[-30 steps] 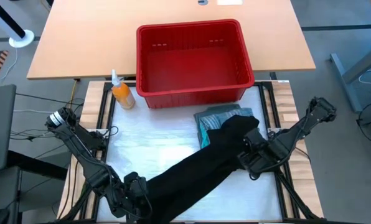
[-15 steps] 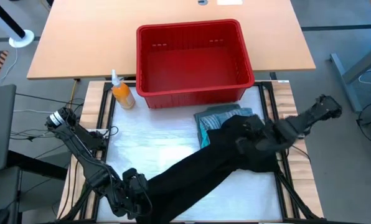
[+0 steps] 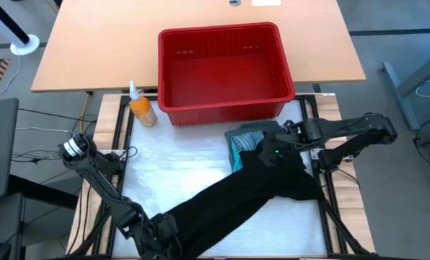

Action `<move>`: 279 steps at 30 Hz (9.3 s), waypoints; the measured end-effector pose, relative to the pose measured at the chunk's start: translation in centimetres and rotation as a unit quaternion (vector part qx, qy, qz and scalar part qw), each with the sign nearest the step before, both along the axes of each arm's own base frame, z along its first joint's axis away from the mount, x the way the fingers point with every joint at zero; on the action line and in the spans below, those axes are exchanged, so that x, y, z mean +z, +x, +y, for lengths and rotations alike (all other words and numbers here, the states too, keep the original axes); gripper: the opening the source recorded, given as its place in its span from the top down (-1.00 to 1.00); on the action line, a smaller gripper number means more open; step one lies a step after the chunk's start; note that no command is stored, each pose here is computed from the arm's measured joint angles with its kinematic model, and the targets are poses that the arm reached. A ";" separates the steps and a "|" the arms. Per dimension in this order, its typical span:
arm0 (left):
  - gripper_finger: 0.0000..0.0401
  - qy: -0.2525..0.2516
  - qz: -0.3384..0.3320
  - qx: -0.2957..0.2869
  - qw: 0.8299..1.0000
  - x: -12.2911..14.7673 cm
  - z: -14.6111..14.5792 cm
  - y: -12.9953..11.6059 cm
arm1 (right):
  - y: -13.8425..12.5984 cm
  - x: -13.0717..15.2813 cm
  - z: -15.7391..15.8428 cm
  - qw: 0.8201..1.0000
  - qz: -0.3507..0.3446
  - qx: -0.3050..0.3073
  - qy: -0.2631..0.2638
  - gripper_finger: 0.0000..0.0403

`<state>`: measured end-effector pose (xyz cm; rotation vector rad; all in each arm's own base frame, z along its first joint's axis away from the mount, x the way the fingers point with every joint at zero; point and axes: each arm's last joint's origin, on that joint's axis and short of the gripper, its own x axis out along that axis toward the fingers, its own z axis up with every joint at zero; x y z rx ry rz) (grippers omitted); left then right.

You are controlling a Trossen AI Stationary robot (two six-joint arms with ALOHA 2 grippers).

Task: Fold Laundry from Bin
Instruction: Fold the black shirt

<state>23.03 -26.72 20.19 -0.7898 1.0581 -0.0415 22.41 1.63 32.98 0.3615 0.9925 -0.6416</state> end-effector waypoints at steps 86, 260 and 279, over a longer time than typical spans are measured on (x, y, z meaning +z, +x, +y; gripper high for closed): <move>0.17 0.014 -0.325 0.116 0.938 2.2 14.9 7.5 | -4.2 -0.5 5.0 0.970 0.149 -0.002 0.193 -0.16; 0.29 0.249 0.215 0.061 0.943 2.8 19.1 -14.0 | -6.7 -1.6 5.1 0.997 0.056 0.042 0.036 0.92; 0.29 0.228 0.203 0.102 0.947 2.9 18.9 -13.8 | -6.8 -2.2 3.6 0.987 0.131 -0.035 0.083 0.61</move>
